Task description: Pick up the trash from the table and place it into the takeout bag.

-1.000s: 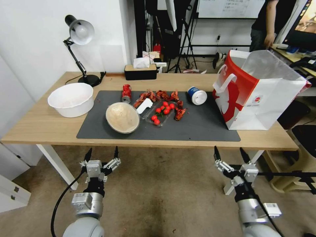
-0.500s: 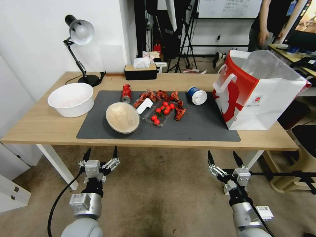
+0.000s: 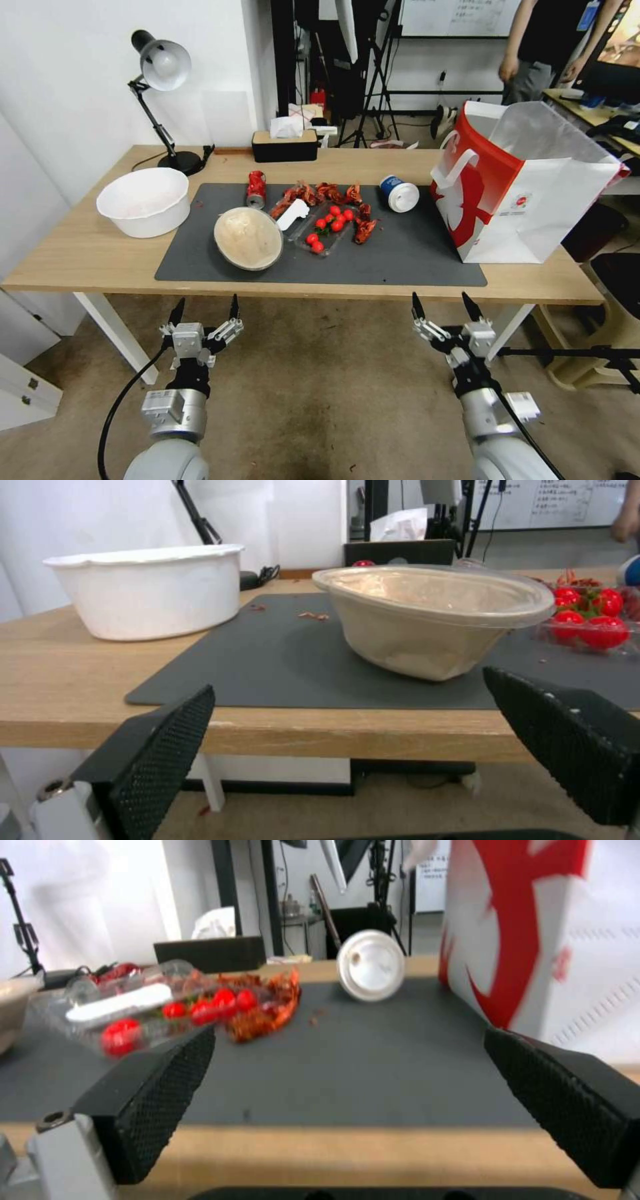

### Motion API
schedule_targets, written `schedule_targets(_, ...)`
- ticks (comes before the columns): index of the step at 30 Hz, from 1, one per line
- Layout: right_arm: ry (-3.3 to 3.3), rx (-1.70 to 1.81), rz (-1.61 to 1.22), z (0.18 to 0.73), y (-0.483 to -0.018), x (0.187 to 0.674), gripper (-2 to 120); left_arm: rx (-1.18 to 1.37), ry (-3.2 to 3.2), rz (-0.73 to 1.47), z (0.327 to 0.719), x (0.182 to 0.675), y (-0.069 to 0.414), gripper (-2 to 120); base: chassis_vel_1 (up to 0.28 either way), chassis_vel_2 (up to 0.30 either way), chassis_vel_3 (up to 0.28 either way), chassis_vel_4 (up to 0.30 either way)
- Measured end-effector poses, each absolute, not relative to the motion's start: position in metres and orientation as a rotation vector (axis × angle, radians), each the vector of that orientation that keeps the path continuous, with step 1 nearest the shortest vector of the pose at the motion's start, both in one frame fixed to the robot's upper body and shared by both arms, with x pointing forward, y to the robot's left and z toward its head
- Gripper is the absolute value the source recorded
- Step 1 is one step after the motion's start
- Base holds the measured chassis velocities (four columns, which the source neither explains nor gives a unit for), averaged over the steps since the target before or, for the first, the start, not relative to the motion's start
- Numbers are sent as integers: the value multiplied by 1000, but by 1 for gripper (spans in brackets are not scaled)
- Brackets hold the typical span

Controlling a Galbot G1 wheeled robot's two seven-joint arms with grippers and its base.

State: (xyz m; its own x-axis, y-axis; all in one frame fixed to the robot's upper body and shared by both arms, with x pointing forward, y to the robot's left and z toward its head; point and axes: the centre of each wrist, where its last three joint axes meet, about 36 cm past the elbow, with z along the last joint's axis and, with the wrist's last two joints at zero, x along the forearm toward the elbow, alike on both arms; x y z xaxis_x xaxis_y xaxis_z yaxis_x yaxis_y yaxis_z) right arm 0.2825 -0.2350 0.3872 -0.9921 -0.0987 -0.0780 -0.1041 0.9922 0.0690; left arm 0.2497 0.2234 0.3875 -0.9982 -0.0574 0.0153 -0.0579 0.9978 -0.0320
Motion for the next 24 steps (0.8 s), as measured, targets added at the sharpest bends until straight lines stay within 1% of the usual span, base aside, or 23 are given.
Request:
schedule_targets(2,3057,-160,107,390,-232,288,100,91,-3125,50,387,249,223,100,0,0,0,0)
schedule_targets(6,3047,-184,69,409,-221,315,100,104,-3140,63,393,254,222,100,0,0,0,0)
schedule_targets(9,3055,-202,50,421,-216,328,100,104,-3139,64,394,254,222,100,0,0,0,0)
schedule_targets(13,3066,-212,44,425,-213,332,100,103,-3137,62,394,254,222,100,0,0,0,0)
schedule_targets(15,3091,-235,23,437,-206,347,100,104,-3136,53,394,254,224,100,0,0,0,0)
schedule_targets(24,3120,-272,-5,455,-199,380,100,107,-3134,54,394,253,223,100,0,0,0,0)
